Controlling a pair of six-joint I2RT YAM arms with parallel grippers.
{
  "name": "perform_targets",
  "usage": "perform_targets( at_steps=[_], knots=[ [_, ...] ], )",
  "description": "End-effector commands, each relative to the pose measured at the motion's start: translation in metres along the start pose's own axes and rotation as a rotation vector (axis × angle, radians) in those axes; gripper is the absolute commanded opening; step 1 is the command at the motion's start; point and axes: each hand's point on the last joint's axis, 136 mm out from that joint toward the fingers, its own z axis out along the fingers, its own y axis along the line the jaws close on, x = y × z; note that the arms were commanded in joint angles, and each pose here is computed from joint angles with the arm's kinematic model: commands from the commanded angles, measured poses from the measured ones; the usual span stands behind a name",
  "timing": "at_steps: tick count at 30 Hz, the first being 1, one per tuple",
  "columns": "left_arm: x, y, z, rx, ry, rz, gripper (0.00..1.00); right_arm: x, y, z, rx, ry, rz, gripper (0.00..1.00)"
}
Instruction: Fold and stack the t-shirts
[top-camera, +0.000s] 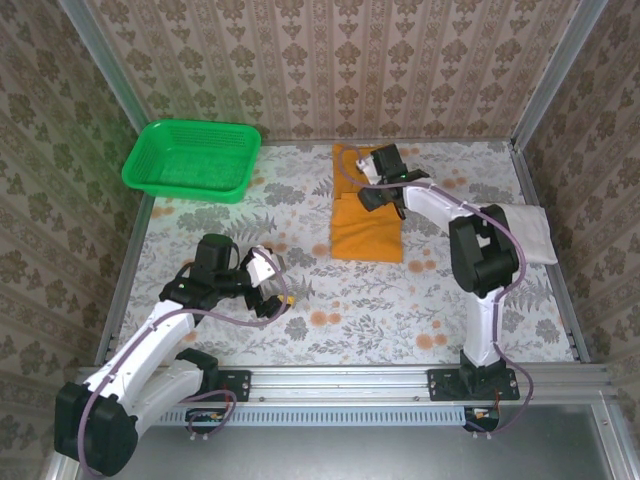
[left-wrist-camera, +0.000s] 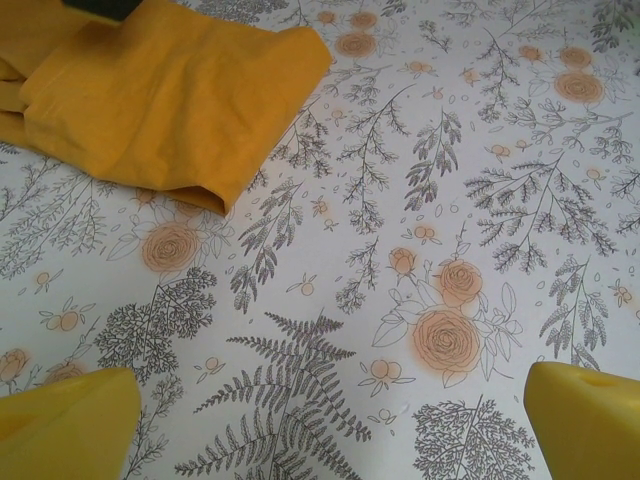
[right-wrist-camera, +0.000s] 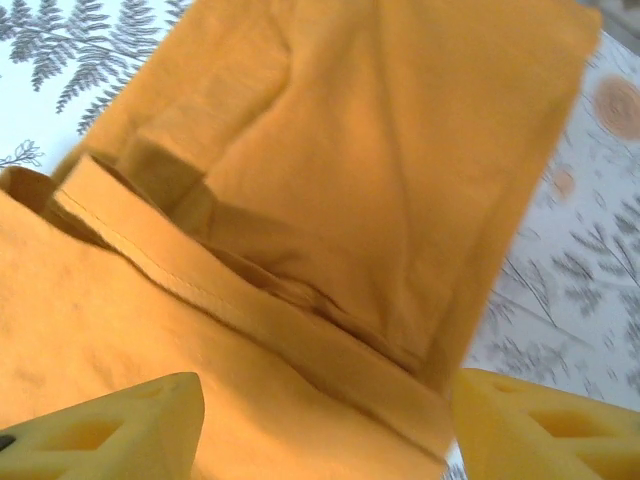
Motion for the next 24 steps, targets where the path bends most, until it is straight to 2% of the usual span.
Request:
perform_targets(
  at_steps=[1,8,13,17,20,24],
  knots=[
    [-0.010,0.002,-0.003,-0.002,-0.035,0.017,1.00,0.020,-0.011,-0.011,-0.017,0.055,0.138,0.64],
    [-0.011,0.001,-0.003,0.004,-0.037,0.019,1.00,0.044,-0.008,0.019,-0.066,0.183,0.282,0.50],
    [-0.008,0.002,-0.005,-0.017,-0.028,0.027,1.00,0.064,-0.021,0.032,-0.061,0.294,0.372,0.50],
    [-0.009,0.002,-0.006,-0.019,-0.037,0.024,1.00,0.079,-0.037,0.034,-0.057,0.332,0.476,0.47],
    [-0.011,0.003,-0.006,-0.022,-0.038,0.026,1.00,0.085,-0.041,0.031,-0.079,0.331,0.522,0.48],
    [-0.010,0.002,-0.006,-0.021,-0.040,0.025,1.00,0.067,-0.043,0.016,-0.093,0.211,0.478,0.52]
  ],
)
